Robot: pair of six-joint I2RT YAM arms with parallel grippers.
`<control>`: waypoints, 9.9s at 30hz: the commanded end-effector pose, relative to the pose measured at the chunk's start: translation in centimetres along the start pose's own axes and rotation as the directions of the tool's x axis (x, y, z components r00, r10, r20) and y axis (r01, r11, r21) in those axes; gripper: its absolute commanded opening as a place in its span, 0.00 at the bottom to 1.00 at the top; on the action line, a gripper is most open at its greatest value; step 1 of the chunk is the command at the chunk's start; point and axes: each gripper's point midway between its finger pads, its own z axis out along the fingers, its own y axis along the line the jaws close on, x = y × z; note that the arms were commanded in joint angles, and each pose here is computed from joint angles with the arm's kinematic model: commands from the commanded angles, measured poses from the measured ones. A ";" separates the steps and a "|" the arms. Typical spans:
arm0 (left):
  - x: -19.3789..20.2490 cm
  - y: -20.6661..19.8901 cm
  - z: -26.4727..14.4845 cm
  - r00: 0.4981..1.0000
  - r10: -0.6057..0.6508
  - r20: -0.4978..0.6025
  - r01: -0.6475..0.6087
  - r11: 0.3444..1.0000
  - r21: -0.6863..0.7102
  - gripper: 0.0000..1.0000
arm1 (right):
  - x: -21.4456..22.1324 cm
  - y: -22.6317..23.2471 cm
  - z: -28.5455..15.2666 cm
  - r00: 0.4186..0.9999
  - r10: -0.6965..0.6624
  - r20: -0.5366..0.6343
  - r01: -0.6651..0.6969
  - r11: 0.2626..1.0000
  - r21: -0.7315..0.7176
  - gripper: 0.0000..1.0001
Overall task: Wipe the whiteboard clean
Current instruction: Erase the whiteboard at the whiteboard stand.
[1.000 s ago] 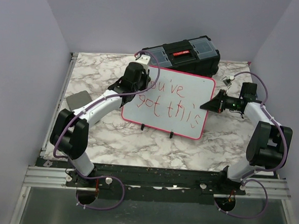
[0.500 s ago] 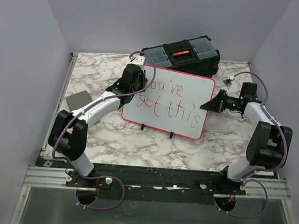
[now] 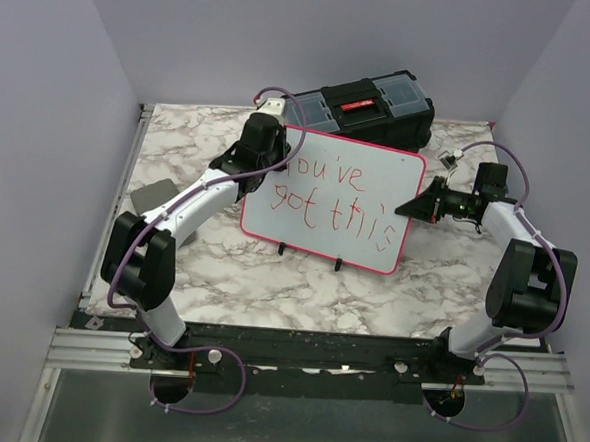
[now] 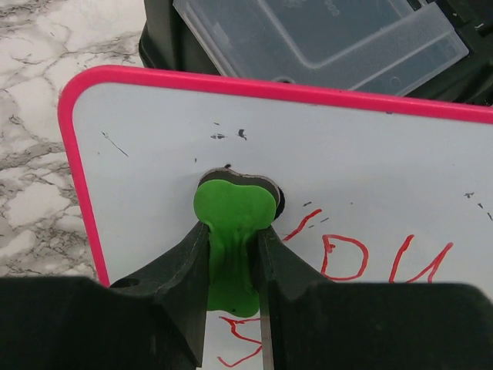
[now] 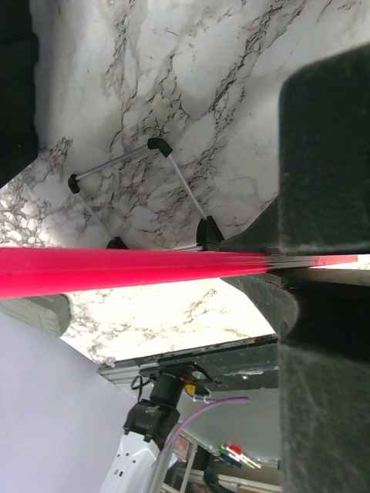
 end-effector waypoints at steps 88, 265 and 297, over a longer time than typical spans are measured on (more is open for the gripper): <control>5.7 -1.3 0.2 0.992 0.051 -0.119 -0.034 0.990 0.138 0.00 | -1.2 -1.4 -0.1 0.991 -0.134 -0.001 0.134 0.991 0.031 0.01; -1.1 -5.9 1.9 0.993 0.049 -0.112 -0.028 0.982 0.185 0.00 | -1.3 -0.5 -0.2 0.989 -0.147 -0.004 0.147 0.989 0.008 0.01; -0.5 -3.7 3.5 0.996 0.009 -0.084 -0.003 0.997 0.072 0.00 | -1.4 -0.3 -0.3 0.988 -0.151 -0.005 0.151 0.988 0.003 0.01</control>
